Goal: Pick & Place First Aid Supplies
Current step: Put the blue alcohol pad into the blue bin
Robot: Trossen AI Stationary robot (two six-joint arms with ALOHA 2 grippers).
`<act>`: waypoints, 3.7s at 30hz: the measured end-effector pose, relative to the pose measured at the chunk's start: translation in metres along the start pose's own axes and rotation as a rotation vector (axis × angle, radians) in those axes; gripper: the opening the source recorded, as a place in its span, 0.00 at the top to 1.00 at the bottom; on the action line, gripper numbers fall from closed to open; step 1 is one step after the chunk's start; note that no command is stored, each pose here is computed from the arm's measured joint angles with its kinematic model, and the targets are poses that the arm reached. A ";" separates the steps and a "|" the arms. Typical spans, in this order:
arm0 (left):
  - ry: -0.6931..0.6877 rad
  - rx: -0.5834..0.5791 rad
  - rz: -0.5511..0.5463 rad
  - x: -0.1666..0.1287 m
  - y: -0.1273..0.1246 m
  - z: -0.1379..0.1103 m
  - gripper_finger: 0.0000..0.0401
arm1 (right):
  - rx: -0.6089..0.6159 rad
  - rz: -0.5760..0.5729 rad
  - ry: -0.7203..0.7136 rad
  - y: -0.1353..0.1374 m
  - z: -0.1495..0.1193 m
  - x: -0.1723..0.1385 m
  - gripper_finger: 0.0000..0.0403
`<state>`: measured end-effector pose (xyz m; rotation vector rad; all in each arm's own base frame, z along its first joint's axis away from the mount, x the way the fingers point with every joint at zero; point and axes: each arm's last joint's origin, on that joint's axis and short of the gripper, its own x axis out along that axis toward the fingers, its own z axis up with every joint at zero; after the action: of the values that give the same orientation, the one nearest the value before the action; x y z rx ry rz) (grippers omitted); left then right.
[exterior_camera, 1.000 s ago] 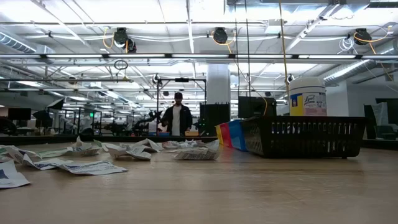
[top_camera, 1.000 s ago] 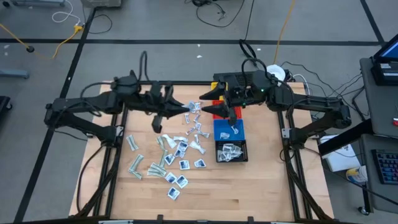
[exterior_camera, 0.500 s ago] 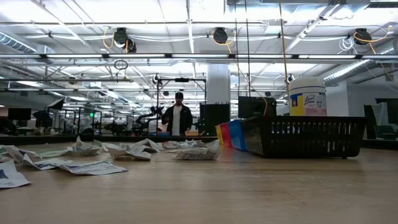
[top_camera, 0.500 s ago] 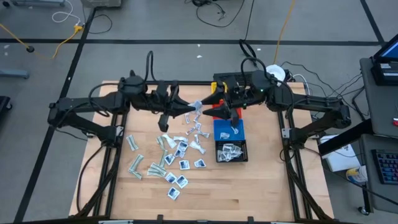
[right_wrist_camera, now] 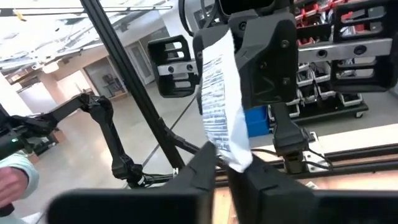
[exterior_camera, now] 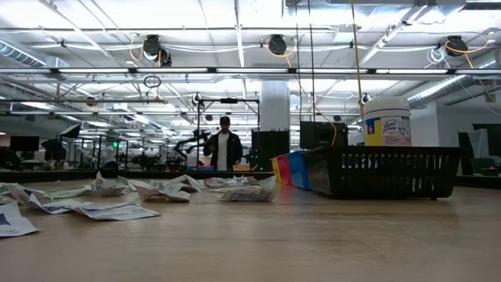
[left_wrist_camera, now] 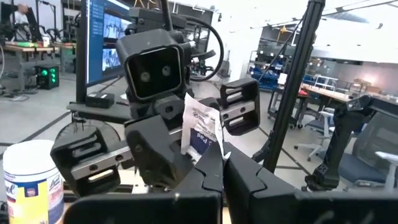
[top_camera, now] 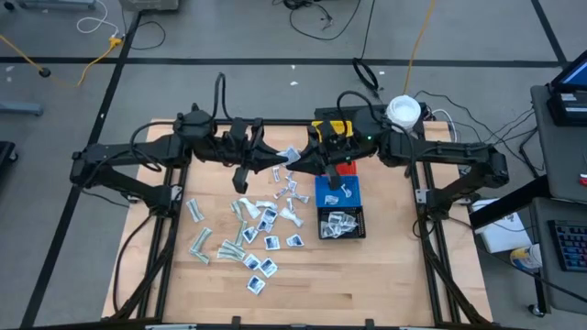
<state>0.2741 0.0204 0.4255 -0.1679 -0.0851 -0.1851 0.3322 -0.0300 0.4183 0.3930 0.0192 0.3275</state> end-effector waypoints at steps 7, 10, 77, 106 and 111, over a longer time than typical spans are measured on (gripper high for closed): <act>0.028 -0.038 0.010 -0.001 0.000 -0.002 1.00 | -0.008 0.016 -0.004 0.004 0.003 -0.004 1.00; 0.031 -0.040 0.011 0.000 0.001 -0.003 1.00 | -0.017 0.043 -0.013 0.006 0.006 -0.006 1.00; 0.094 -0.048 0.004 -0.017 -0.014 0.000 1.00 | 0.132 0.029 -0.036 -0.003 0.012 -0.011 0.65; 0.103 -0.125 0.044 -0.010 -0.010 -0.005 0.96 | 0.104 0.053 0.005 -0.009 0.005 -0.004 0.99; 0.149 -0.259 0.030 -0.017 -0.004 -0.006 0.82 | 0.099 0.073 0.115 -0.008 0.003 -0.017 1.00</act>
<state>0.2572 0.0189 0.4188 -0.4128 0.0905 -0.1781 0.3186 -0.0435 0.4171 0.4736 0.1341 0.4224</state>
